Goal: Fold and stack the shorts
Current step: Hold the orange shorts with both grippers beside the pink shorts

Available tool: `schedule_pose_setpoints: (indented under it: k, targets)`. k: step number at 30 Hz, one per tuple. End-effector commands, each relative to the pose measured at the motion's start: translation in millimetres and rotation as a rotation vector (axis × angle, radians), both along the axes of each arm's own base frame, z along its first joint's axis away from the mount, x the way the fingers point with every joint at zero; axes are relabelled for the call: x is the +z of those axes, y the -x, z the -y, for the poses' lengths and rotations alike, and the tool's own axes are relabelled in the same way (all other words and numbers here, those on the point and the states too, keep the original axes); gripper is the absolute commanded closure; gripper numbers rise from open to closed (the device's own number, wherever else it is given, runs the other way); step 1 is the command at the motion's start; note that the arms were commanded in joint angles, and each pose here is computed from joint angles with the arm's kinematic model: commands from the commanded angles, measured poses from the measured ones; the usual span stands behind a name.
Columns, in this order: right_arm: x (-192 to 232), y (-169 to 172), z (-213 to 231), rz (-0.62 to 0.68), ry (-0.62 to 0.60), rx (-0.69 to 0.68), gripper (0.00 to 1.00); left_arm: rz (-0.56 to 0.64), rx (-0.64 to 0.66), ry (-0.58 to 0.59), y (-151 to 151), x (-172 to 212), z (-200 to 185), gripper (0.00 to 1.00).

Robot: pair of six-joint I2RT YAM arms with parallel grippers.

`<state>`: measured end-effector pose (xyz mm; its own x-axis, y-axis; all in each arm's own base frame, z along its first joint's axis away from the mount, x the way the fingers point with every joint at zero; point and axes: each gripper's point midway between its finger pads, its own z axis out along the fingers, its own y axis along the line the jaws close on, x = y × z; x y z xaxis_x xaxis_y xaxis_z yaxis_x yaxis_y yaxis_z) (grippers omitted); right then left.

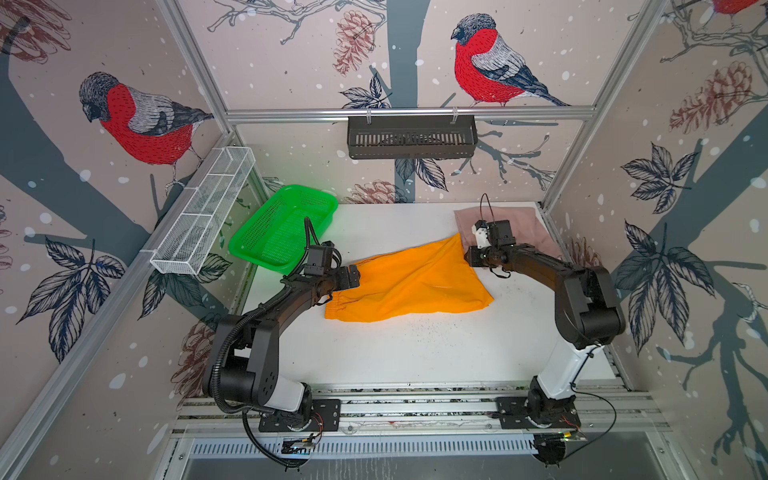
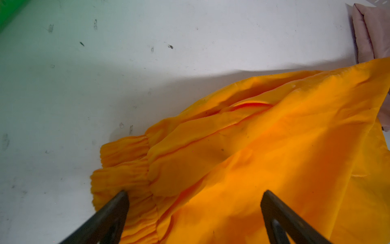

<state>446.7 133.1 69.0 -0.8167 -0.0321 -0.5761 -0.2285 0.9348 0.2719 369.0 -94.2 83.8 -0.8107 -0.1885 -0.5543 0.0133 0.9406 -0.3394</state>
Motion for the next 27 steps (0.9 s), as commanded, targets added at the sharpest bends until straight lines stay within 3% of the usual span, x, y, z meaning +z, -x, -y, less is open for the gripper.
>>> schedule_pose_setpoints:
  k: [1, 9, 17, 27]
  targets:
    - [-9, -2, -7, -0.009, -0.003, 0.031, 0.49, -0.003, -0.007, 0.006, 0, -1, 1, 0.02]
    - [-21, -25, -12, -0.001, 0.042, 0.031, 0.49, 0.000, -0.001, 0.001, 3, 0, -1, 0.02]
    - [-39, -28, -9, -0.026, 0.068, 0.023, 0.54, -0.009, 0.003, -0.010, 4, -2, -3, 0.02]
    - [-30, -23, -10, -0.018, 0.040, 0.028, 0.92, -0.017, 0.018, -0.017, 3, -6, -5, 0.02]
